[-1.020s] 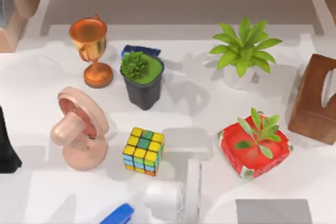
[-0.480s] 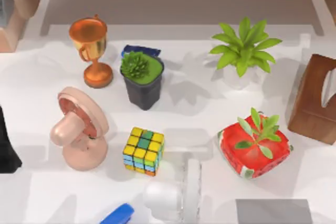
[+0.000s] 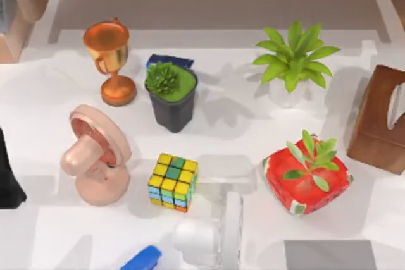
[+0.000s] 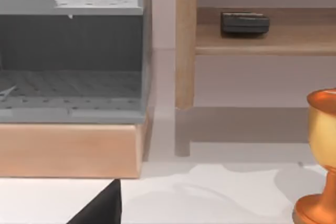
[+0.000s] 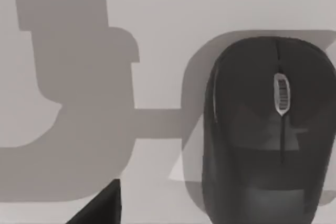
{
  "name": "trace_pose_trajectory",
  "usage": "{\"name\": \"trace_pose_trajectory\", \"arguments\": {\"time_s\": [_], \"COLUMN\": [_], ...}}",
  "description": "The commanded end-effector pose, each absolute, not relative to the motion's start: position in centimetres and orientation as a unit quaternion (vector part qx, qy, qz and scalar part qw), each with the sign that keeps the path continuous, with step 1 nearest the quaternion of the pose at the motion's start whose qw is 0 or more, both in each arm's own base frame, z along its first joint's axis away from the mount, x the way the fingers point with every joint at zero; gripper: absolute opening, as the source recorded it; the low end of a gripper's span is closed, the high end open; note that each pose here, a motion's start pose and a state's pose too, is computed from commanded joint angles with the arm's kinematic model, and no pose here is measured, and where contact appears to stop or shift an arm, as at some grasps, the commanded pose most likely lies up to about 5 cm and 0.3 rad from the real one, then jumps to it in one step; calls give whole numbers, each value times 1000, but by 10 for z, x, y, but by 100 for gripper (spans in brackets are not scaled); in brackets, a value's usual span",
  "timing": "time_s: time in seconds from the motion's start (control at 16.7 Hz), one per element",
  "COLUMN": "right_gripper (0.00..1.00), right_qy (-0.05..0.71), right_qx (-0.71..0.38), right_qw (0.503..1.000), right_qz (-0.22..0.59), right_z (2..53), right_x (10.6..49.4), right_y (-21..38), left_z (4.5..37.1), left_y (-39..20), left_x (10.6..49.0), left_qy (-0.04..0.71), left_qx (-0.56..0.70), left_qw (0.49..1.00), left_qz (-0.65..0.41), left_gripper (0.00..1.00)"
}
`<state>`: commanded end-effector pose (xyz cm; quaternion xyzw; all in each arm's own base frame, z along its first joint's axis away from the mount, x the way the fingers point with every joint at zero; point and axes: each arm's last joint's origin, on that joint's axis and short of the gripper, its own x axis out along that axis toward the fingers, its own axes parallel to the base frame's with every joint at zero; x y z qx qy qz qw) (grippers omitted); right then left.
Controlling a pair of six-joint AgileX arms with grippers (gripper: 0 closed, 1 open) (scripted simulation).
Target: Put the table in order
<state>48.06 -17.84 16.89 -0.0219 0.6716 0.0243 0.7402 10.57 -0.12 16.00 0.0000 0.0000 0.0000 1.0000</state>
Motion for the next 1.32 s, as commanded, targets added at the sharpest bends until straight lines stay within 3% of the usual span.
{"name": "trace_pose_trajectory", "arguments": {"time_s": [0.9, 1.32], "right_gripper": [100, 47], "right_qy": [671, 671], "right_qx": [-21, -21], "right_qw": [741, 741], "right_qz": [24, 24], "right_z": [140, 140], "right_x": [483, 483], "right_y": [-180, -180], "left_z": [160, 160], "left_y": [-1, -1], "left_x": [106, 106], "left_qy": [0, 0], "left_qx": [0, 0], "left_qw": [1000, 1000], "left_qz": [0, 0], "left_gripper": [100, 100]}}
